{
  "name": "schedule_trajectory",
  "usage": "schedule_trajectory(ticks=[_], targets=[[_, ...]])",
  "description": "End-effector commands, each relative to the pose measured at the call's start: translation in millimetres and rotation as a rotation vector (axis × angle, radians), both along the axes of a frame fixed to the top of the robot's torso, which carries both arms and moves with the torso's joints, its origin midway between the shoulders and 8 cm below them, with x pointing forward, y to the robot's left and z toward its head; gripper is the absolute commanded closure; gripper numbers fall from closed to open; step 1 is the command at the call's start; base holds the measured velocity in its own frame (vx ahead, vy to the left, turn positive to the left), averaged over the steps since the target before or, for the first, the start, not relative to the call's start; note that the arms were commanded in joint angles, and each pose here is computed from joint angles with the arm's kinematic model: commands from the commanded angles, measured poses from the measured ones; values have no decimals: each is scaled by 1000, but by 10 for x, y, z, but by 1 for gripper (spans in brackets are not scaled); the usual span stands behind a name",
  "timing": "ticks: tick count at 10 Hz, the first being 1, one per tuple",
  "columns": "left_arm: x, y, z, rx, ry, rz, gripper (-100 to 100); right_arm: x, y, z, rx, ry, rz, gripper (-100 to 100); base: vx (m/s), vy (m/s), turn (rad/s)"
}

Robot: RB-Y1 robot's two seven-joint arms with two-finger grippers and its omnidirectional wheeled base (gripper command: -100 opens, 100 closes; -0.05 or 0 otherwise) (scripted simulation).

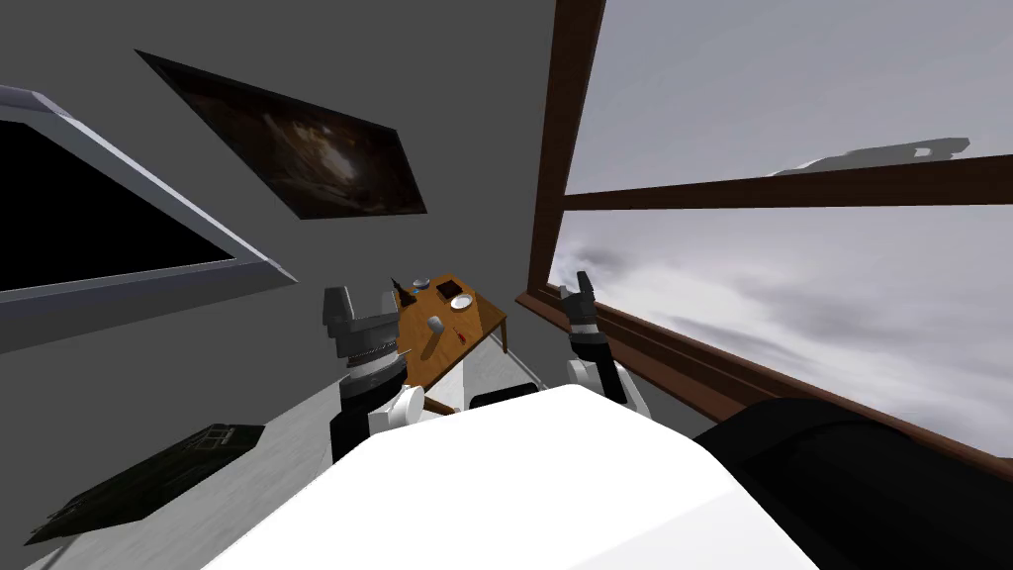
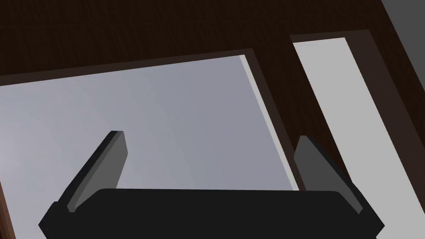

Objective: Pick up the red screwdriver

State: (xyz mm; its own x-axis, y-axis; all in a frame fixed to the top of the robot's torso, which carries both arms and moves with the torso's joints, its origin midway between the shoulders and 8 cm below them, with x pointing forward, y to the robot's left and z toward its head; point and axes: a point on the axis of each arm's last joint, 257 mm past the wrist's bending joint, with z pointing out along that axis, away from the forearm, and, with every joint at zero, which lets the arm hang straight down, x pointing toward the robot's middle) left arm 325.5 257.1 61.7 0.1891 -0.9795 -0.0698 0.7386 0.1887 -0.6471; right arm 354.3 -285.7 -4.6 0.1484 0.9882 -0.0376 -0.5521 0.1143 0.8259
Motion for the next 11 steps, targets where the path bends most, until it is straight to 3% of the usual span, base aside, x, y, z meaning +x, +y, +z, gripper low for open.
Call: schedule_trajectory(ticks=[1,5,6,9,10,11], targets=[[52,-22,-61,29,27,-11,-100,0,0,0,0,0,0,0,3,4,-58],[313,25,-398,90,161,-13,-100,0,0,0,0,0,0,0,12,16,-118],[313,25,-398,90,161,-13,-100,0,0,0,0,0,0,0,12,20,-47],[564,182,-788,108,305,15,-100,0,0,0,0,0,0,0,18,23,-161],[567,183,-793,107,307,15,-100,0,0,0,0,0,0,0,16,31,-75],[642,251,-934,110,356,28,-100,0,0,0,0,0,0,0,13,22,-191]])
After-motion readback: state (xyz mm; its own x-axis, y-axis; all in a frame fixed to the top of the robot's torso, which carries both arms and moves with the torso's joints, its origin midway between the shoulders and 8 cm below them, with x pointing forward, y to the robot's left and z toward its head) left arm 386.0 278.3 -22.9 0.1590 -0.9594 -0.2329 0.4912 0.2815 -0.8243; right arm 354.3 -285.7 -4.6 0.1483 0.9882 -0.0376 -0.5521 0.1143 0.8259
